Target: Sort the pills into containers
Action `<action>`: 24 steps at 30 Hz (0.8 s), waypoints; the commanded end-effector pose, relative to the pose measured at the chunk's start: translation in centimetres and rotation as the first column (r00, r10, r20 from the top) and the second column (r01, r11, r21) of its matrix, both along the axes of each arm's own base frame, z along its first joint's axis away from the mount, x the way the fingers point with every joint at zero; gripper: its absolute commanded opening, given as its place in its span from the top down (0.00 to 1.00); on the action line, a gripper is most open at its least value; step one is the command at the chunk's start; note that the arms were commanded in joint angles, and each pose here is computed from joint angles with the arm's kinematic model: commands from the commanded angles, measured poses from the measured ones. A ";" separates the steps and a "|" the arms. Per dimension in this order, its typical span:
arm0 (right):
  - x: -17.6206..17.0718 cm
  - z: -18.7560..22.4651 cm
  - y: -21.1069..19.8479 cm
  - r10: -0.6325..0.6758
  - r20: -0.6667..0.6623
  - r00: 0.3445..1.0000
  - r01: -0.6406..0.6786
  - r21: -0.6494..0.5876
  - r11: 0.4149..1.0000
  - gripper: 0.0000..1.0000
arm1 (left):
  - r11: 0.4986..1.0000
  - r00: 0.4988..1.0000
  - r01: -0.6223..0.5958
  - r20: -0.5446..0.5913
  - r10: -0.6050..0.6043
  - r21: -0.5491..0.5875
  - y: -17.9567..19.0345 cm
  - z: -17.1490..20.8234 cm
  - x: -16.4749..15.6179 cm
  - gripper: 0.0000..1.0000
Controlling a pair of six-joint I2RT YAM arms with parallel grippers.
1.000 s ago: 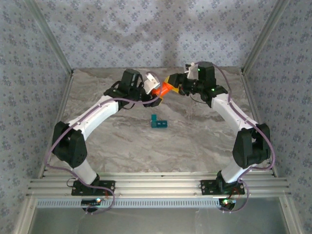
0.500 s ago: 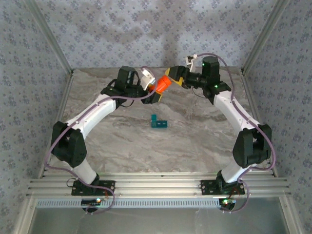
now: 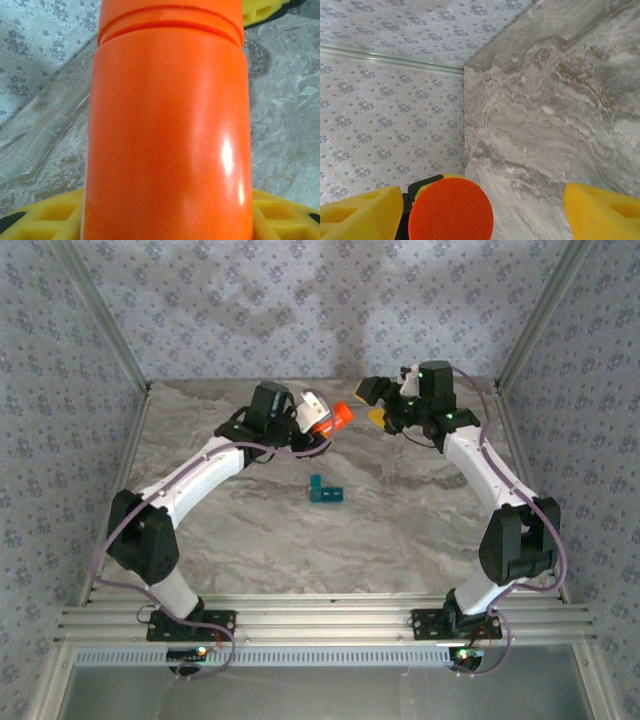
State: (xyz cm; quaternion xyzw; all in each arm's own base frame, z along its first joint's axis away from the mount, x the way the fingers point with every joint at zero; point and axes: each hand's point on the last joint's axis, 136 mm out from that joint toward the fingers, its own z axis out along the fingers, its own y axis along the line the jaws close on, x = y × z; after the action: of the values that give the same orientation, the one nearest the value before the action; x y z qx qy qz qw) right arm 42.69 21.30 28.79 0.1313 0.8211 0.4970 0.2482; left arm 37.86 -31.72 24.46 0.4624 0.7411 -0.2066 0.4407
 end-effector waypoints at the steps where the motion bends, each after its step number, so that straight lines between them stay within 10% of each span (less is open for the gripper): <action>1: -0.5 0.5 0.7 -0.005 -0.029 1.000 0.005 0.005 1.000 0.14 | 0.999 0.999 0.015 0.036 -0.016 0.030 -0.2 -0.1 -0.1 1.00; 24: -1.4 0.8 4.0 0.070 -0.027 0.997 -0.069 0.029 0.997 0.30 | 0.999 0.999 0.031 0.032 -0.032 0.033 -1.1 -0.4 -0.3 1.00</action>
State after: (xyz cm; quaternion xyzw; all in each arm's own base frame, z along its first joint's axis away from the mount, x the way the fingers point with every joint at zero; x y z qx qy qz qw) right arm 41.10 24.91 28.43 0.1209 0.8269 0.5075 0.2099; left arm 37.45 -32.19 24.24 0.4761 0.7361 -0.1927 0.4408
